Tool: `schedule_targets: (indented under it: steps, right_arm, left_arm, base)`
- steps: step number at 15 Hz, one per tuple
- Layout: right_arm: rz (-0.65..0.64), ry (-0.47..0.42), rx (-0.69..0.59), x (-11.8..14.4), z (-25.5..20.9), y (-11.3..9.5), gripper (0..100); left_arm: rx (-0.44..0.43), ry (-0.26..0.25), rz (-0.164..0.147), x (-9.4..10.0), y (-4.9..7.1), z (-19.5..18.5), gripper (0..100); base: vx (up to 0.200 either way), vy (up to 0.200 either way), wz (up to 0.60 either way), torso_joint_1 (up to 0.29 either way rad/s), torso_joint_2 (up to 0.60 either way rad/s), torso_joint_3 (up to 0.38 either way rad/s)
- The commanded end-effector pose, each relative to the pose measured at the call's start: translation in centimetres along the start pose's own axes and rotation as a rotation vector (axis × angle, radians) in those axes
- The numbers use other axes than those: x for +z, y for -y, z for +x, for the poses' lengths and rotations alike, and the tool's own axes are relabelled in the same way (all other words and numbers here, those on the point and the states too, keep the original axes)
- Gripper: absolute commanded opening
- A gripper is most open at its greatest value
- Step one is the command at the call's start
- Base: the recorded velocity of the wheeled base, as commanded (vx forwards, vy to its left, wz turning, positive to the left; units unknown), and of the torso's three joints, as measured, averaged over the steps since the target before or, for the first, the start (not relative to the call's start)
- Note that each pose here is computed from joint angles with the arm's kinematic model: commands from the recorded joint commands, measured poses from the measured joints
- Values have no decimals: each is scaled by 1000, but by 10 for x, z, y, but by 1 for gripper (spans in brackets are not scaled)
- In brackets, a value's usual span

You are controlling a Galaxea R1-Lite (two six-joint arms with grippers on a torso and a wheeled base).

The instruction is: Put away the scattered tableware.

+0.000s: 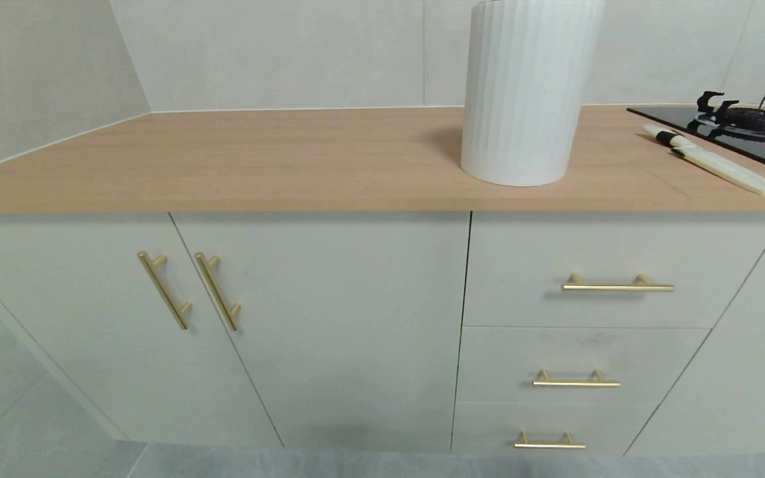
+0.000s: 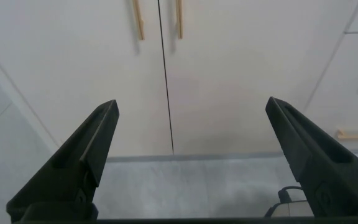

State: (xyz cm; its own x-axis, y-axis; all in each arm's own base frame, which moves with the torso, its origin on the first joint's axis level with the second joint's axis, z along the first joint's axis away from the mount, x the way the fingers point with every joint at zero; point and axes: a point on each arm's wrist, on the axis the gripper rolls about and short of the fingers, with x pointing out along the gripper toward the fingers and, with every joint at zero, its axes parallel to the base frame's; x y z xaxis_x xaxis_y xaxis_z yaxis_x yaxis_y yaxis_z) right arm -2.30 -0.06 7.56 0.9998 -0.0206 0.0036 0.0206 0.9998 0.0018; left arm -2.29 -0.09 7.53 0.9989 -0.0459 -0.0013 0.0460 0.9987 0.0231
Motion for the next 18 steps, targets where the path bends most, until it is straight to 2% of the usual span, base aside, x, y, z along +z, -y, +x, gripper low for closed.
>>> schedule_targets:
  steps: [1, 4, 8, 10, 18]
  right_arm:
    - [0, -2, -1, 0, 0, 0, 100]
    - [1, -2, -1, 0, 0, 0, 100]
    - [1, -2, -1, 0, 0, 0, 100]
    - [1, -2, -1, 0, 0, 0, 100]
    - [0, -2, -1, 0, 0, 0, 100]
  left_arm:
    - [0, 0, 0, 0, 0, 0, 100]
    - [0, 0, 0, 0, 0, 0, 100]
    - [0, 0, -3, 0, 0, 0, 100]
    - [0, 0, -3, 0, 0, 0, 100]
    - [0, 0, -3, 0, 0, 0, 100]
  base:
    - [200, 0, 0, 2, 2, -2]
    - [200, 0, 0, 1, 2, 4]
    - [0, 0, 0, 13, 1, -1]
    - [0, 0, -600, 5, 2, 7]
    - [0, 0, 0, 0, 0, 0]
